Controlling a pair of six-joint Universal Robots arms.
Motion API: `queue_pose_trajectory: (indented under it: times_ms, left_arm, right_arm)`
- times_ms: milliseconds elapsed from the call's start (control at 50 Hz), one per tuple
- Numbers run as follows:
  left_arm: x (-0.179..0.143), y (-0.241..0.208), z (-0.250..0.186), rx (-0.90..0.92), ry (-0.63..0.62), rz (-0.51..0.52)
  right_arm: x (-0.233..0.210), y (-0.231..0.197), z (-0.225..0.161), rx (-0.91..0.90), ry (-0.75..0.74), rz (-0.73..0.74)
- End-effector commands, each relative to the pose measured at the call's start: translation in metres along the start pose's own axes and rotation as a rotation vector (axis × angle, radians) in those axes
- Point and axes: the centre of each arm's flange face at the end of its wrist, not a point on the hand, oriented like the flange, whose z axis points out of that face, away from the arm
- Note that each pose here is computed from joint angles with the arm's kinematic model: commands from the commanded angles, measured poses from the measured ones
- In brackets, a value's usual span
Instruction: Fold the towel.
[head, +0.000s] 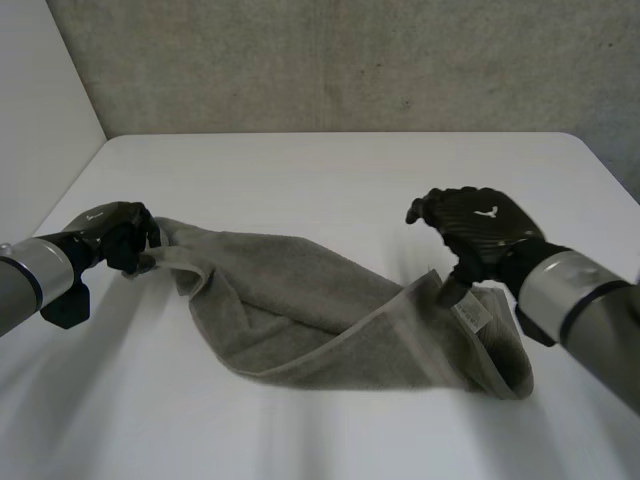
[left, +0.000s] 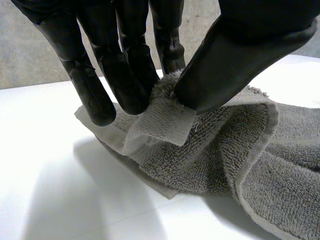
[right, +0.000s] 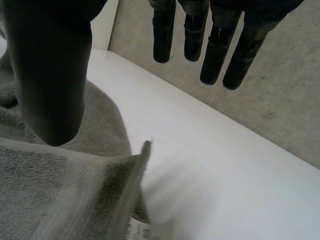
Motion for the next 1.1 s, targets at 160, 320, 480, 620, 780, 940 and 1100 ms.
queue_pose_trajectory:
  times_ms: [160,320,480,620,780,940,1100]
  left_arm:
    - [-0.004,-0.004,-0.003,0.009,-0.015,-0.002]
    - [-0.008,-0.005,-0.006,0.014,-0.025,-0.007]
    - [-0.008,-0.008,-0.008,0.024,-0.029,-0.003]
    - [-0.006,-0.016,-0.013,0.051,-0.030,0.007]
    - [0.006,-0.038,-0.035,0.091,0.003,0.024]
    - [-0.007,-0.043,-0.037,0.104,-0.003,0.023]
    - [-0.020,-0.017,-0.002,0.008,-0.001,0.034]
  right_arm:
    - [-0.029,0.046,0.045,-0.152,0.008,-0.206]
    - [-0.019,0.060,0.064,-0.181,0.064,-0.331]
    - [-0.017,0.051,0.060,-0.170,0.066,-0.346]
    - [-0.009,0.006,0.034,-0.118,0.090,-0.337]
    - [-0.003,-0.066,-0.025,-0.028,0.049,-0.335]
    - [0.042,-0.068,-0.031,-0.143,0.076,-0.269]
    - [0.059,-0.030,0.021,-0.253,0.044,-0.281]
